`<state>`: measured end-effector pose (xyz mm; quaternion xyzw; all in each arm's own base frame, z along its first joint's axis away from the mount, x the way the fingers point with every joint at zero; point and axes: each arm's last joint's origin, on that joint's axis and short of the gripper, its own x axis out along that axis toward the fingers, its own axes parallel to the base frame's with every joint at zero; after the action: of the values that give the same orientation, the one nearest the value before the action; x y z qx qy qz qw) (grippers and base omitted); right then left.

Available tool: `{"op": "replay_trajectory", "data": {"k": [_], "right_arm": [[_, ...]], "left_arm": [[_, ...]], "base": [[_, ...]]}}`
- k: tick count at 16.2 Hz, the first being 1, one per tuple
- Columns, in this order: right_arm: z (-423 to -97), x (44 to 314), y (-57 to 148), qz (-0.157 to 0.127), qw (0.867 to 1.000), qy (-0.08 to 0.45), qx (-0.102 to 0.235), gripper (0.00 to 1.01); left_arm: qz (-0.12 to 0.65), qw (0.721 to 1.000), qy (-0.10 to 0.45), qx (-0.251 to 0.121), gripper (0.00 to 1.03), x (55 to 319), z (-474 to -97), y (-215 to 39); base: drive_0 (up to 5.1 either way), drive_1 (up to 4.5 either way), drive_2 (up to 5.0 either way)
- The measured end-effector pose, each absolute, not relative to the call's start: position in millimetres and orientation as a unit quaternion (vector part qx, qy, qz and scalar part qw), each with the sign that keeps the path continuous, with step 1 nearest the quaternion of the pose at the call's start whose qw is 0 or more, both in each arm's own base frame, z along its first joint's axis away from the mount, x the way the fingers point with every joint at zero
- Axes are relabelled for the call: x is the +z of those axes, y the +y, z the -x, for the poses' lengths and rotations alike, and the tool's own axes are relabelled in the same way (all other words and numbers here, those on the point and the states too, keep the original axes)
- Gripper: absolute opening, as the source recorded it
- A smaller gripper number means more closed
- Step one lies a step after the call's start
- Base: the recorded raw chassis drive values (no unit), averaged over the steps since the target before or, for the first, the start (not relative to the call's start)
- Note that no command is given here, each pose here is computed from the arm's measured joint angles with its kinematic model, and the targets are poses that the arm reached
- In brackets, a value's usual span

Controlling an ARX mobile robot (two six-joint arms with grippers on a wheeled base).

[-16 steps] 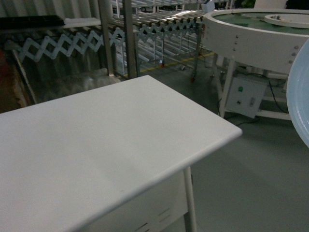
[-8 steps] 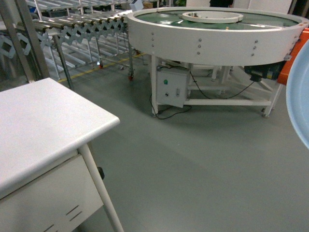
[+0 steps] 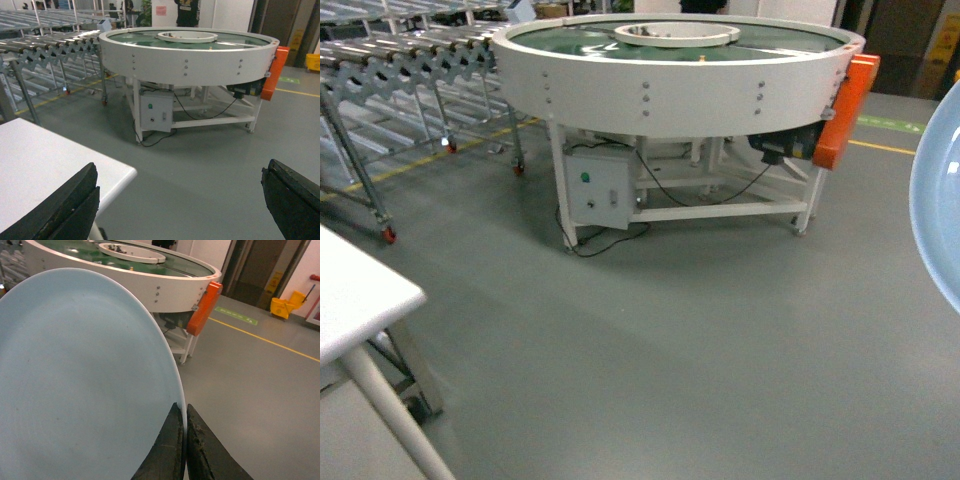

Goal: Place blue tray on left shelf second layer neatly

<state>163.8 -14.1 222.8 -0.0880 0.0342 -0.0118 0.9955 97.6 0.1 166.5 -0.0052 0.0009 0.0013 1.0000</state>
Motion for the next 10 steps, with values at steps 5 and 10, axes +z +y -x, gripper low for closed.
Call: {"op": "replay_trajectory", "data": {"k": [5, 10], "right_arm": [[-163.5, 223.3, -14.1, 0.088, 0.996, 0.032, -0.012, 0.02], [-163.7, 223.0, -14.2, 0.088, 0.995, 0.033, -0.012, 0.02]], "left_arm": [[0.005, 1.0, 0.0, 0.001, 0.98, 166.6, -97.6, 0.1], [0.005, 1.0, 0.002, 0.001, 0.98, 166.3, -97.6, 0.1]], "base": [[1.7, -0.63, -6.4], [2.0, -0.4, -6.1]]}}
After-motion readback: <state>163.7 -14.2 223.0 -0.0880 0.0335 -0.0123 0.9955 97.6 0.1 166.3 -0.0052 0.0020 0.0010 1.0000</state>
